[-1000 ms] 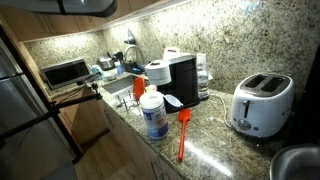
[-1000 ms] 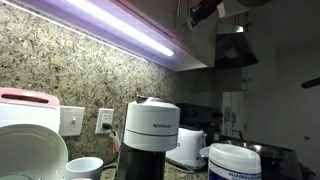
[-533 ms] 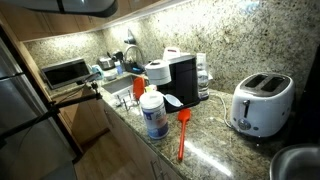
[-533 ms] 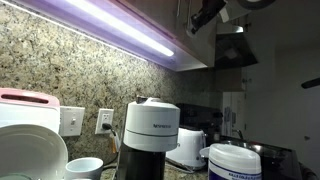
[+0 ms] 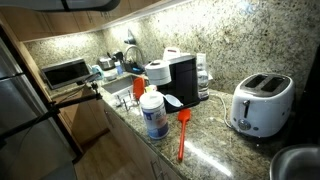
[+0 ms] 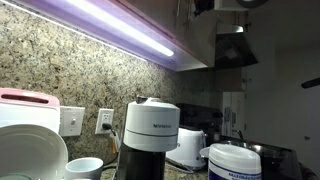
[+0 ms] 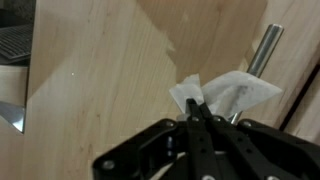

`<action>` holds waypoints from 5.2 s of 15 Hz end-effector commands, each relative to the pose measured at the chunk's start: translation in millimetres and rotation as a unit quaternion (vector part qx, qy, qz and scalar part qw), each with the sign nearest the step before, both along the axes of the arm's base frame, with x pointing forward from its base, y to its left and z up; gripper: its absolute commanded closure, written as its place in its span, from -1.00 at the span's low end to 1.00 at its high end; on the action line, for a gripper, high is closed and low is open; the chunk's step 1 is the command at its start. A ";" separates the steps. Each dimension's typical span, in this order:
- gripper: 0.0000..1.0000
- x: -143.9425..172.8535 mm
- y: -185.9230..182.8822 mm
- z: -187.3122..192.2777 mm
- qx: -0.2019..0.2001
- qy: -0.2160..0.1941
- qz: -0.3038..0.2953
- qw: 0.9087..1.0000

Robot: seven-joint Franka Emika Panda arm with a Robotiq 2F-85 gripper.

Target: Pick up the paper towel and wipe the door handle of the cabinet. Pick up the orange spoon and move it to the right.

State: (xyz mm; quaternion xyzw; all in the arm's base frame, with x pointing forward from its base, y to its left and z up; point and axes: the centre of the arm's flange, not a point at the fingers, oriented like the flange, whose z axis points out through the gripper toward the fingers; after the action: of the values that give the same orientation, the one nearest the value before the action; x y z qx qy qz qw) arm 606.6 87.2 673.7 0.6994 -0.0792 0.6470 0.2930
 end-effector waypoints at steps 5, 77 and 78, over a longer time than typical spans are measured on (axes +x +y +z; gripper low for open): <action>0.99 -19.7 -12.8 20.7 0.133 -0.147 -0.053 0.979; 0.99 4.6 34.8 -332.9 -0.017 0.746 0.303 0.593; 0.99 9.7 38.7 -336.1 -0.023 0.731 0.315 0.605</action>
State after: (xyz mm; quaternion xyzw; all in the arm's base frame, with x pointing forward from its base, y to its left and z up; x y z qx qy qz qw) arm 590.3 118.3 345.6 0.9223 0.3769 -0.0713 0.0465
